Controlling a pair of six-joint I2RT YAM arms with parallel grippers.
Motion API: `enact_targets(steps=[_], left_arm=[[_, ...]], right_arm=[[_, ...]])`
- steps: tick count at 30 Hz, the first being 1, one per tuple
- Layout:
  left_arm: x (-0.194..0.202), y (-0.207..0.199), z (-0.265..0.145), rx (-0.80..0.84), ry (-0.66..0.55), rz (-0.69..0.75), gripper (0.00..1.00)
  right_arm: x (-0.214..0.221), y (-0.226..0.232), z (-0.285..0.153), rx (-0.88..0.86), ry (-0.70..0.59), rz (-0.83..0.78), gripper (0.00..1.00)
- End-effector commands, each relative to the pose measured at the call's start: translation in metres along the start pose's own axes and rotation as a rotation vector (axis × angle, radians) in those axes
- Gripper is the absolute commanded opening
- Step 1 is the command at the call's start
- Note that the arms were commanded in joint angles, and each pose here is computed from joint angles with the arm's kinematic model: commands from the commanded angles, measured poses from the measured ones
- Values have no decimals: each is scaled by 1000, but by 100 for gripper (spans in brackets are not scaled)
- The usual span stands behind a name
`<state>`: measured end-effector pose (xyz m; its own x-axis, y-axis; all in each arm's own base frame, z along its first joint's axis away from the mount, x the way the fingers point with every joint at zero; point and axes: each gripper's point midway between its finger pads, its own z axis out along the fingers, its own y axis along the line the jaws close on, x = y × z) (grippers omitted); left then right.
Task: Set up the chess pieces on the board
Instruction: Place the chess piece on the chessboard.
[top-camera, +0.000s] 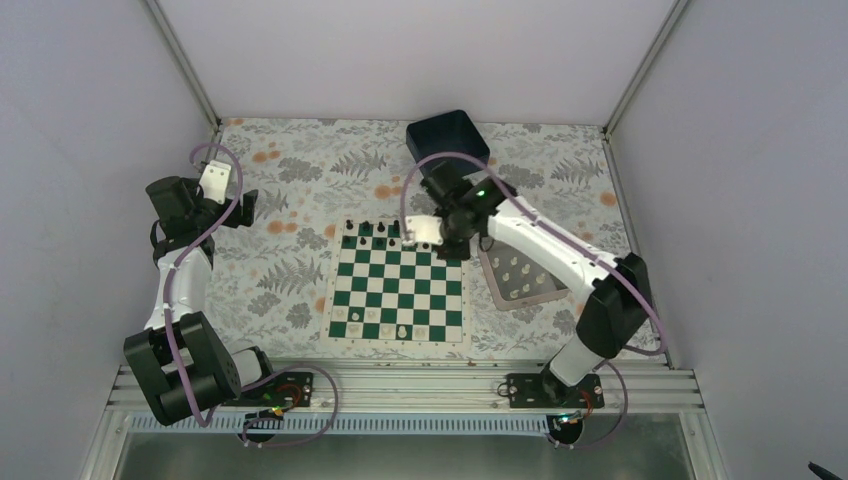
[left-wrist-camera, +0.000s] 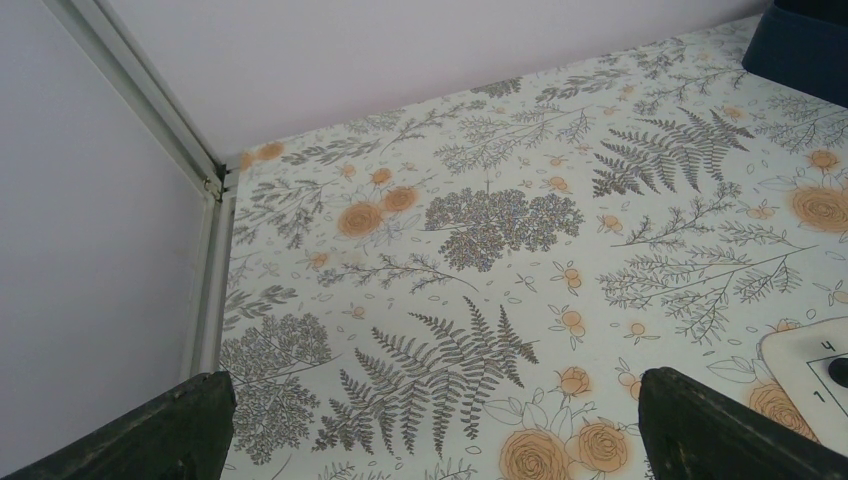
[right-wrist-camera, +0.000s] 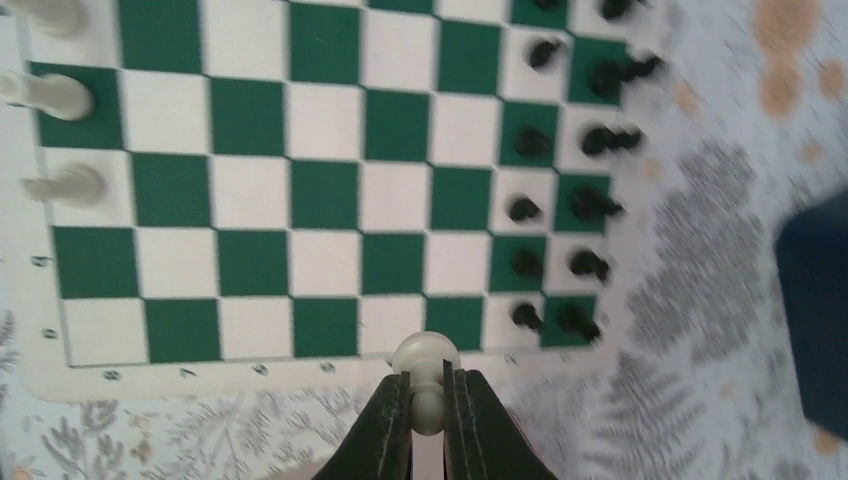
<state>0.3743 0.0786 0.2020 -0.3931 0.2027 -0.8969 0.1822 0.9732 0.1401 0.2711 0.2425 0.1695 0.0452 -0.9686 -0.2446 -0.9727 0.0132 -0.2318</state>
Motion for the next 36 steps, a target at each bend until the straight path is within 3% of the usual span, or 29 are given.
enact_targets(steps=[1, 8, 17, 36], left_arm=[[-5, -2, -4, 11, -18, -2, 100], [-5, -1, -4, 9, -17, -2, 100], [-4, -3, -4, 16, -16, -2, 100], [-3, -3, -4, 16, -17, 0, 100]], right_arm=[[-35, 41, 23, -108, -5, -68, 7], [-68, 103, 73, -258, -6, -204, 9], [-92, 142, 107, -349, -6, -297, 9], [-92, 145, 136, -343, 21, -326, 10]])
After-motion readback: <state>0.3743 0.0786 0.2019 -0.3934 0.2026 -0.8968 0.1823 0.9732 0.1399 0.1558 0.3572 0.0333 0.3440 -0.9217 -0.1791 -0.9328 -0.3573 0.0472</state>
